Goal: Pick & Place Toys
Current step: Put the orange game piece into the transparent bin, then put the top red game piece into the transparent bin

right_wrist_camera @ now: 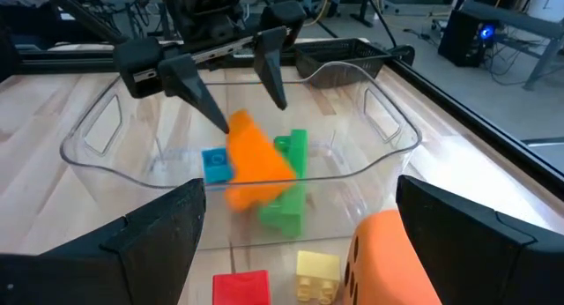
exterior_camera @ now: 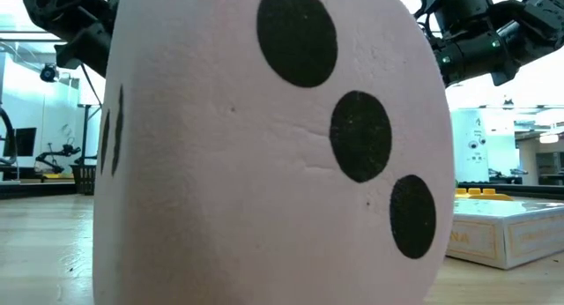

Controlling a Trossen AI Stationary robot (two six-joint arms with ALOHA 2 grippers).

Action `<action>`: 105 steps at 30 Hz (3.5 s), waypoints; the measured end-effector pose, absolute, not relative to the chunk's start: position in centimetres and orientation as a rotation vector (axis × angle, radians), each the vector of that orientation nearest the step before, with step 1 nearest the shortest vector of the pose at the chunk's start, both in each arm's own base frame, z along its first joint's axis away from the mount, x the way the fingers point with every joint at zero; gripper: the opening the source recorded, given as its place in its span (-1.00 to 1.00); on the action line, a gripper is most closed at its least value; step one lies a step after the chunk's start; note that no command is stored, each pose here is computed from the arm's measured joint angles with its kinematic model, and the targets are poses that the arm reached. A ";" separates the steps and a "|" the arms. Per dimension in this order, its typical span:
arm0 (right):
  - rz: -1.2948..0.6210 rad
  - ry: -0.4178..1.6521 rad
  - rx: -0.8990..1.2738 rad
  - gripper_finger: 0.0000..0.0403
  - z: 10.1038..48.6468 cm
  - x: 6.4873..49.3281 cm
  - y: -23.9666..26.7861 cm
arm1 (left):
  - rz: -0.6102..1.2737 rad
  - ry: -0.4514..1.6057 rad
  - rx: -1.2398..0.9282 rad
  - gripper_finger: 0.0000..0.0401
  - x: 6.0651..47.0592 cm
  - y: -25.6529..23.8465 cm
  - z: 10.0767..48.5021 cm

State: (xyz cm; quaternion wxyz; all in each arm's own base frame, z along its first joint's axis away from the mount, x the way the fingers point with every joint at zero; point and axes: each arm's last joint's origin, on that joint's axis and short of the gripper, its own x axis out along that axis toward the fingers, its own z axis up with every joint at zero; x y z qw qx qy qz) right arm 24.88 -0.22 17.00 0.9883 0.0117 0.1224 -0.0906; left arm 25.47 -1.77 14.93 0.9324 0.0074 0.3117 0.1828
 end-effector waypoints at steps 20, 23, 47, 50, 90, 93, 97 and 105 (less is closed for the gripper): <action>-0.187 0.540 0.049 0.83 16.0 27.4 0.2 | 0.224 0.387 0.117 0.87 25.8 -4.4 17.5; -0.171 0.595 0.033 0.83 15.9 28.1 0.6 | 0.214 0.395 0.127 0.88 25.5 -4.4 17.1; -0.160 0.766 -0.002 0.69 14.6 29.5 1.3 | 0.184 0.221 0.104 0.88 22.1 -3.7 18.0; -0.159 0.767 -0.003 0.50 14.4 29.8 1.3 | 0.185 0.189 0.093 0.88 21.2 -3.5 18.1; 0.027 0.170 -0.120 -0.37 19.5 33.6 3.9 | 0.204 0.143 0.050 0.88 19.9 -3.1 18.1; 0.009 0.211 -0.104 -0.37 18.4 34.9 3.4 | 0.204 0.140 0.049 0.88 19.9 -3.1 18.2; -0.004 0.276 -0.100 -0.37 16.9 36.3 3.0 | 0.204 0.140 0.049 0.88 19.9 -3.1 18.2; -0.012 0.376 -0.091 -0.16 16.0 37.3 2.8 | 0.204 0.146 0.051 0.88 19.9 -3.1 18.1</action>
